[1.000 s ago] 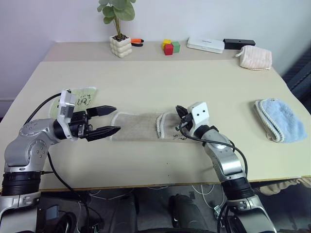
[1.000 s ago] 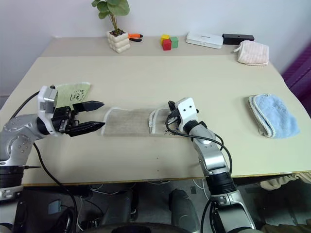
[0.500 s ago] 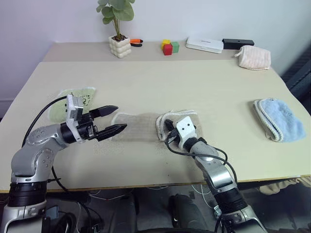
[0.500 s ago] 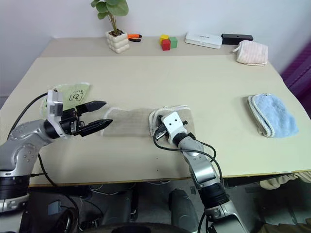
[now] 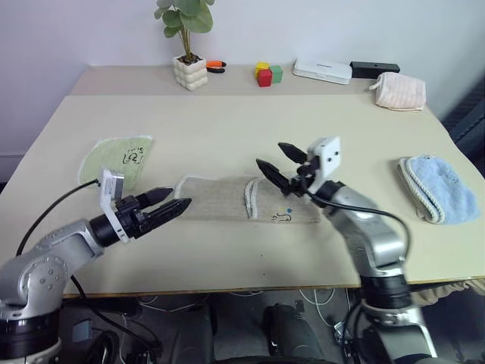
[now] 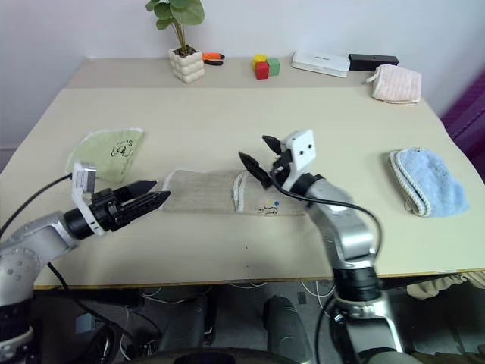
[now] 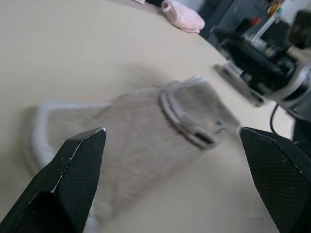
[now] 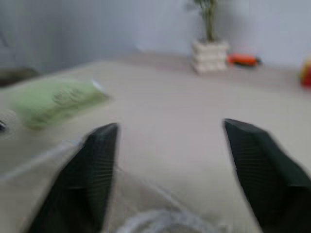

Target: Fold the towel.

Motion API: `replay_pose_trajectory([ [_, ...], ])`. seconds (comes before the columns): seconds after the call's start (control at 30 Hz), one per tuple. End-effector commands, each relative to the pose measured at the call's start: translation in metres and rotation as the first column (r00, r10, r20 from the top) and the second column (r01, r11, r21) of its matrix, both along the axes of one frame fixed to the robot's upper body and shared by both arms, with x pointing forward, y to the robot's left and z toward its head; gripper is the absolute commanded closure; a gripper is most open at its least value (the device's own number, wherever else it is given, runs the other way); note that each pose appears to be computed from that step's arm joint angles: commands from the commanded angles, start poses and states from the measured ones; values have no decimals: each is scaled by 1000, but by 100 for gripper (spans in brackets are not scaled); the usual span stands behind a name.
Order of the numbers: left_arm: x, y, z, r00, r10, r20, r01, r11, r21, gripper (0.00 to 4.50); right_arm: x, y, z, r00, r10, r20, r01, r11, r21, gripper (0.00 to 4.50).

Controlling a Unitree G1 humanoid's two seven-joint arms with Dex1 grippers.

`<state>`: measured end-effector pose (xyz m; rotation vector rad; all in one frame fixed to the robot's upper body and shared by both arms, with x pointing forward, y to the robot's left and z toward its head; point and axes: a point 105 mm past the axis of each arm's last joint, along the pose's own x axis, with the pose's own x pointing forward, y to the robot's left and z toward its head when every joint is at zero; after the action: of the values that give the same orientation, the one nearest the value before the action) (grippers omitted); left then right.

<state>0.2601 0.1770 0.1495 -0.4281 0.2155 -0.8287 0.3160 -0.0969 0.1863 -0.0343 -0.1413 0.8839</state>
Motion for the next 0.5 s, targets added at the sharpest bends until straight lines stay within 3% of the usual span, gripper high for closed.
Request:
replay_pose_trajectory([
  [0.03,-5,-1,2,999,42,-26,-43,998,-45,0,-28,-7,14,988,154,17,-153,986,-62,5],
  [0.17,0,0,-2,987,106,-119,-123,982,-146,0,-40,-14,11,980,196,-32,-199,970,-142,5],
  [0.23,9,1,-12,962,197,-191,-221,969,-111,0,-39,-19,11,983,182,-41,-186,966,-177,5],
  [0.37,3,-4,-14,925,198,-326,-291,919,-266,0,-33,-30,11,991,124,-54,-131,978,-165,5],
  [0.5,-2,3,-27,861,233,-452,-396,865,-308,0,-33,-30,12,992,112,-53,-118,982,-150,5],
])
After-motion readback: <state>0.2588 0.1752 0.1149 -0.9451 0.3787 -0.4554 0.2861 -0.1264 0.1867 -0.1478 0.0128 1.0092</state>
